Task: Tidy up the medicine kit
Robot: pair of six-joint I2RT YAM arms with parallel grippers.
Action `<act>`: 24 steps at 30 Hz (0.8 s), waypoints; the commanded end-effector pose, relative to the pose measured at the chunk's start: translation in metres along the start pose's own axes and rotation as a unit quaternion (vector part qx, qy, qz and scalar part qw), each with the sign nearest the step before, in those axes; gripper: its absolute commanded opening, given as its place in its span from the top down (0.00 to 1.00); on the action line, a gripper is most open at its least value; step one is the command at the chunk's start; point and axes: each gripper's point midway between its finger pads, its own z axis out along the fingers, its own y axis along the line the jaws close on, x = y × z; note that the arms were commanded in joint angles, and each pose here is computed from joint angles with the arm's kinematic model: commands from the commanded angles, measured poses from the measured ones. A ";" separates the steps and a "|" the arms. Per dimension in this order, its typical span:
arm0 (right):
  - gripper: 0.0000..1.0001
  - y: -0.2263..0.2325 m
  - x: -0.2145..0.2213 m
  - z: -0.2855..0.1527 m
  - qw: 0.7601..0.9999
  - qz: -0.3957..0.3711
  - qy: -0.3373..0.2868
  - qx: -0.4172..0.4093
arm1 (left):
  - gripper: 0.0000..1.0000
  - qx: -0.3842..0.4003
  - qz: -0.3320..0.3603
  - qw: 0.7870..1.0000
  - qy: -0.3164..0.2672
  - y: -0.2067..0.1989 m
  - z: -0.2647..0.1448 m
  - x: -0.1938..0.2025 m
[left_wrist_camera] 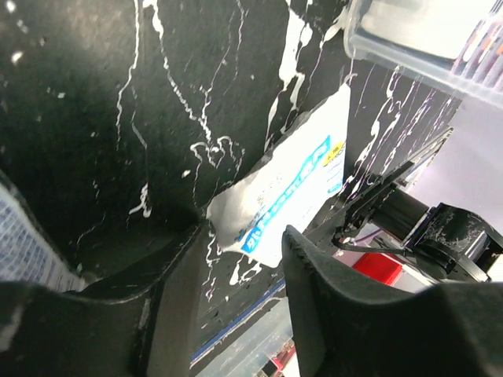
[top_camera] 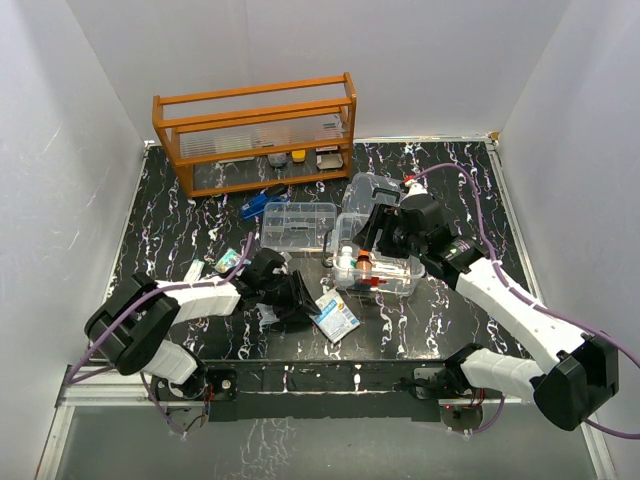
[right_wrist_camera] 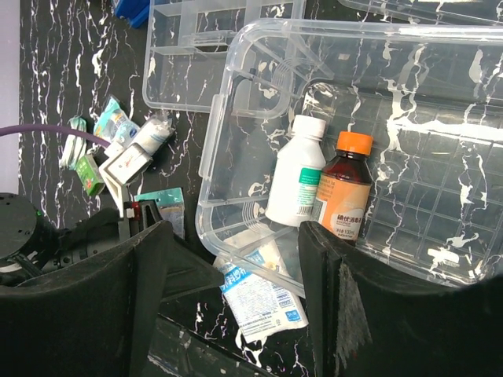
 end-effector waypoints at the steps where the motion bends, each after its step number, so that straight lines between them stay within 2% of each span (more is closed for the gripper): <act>1: 0.38 0.009 -0.015 -0.007 0.999 0.002 -0.038 -0.017 | 0.60 0.008 0.005 1.000 -0.015 -0.006 0.009 -0.010; 5: 0.38 0.008 -0.016 -0.008 0.999 0.003 -0.041 -0.014 | 0.67 -0.010 0.009 1.000 -0.020 0.005 0.016 -0.013; 13: 0.39 0.009 -0.016 -0.010 0.999 0.000 -0.044 -0.019 | 1.00 -0.009 0.078 0.995 -0.066 -0.001 0.005 -0.029; 18: 0.39 0.020 -0.018 -0.014 0.998 -0.027 -0.043 -0.049 | 1.00 -0.003 0.137 0.987 -0.082 -0.014 -0.013 -0.034; 24: 0.34 0.053 -0.021 -0.031 0.986 -0.071 -0.050 -0.143 | 1.00 0.010 0.222 0.972 -0.077 -0.030 -0.051 -0.024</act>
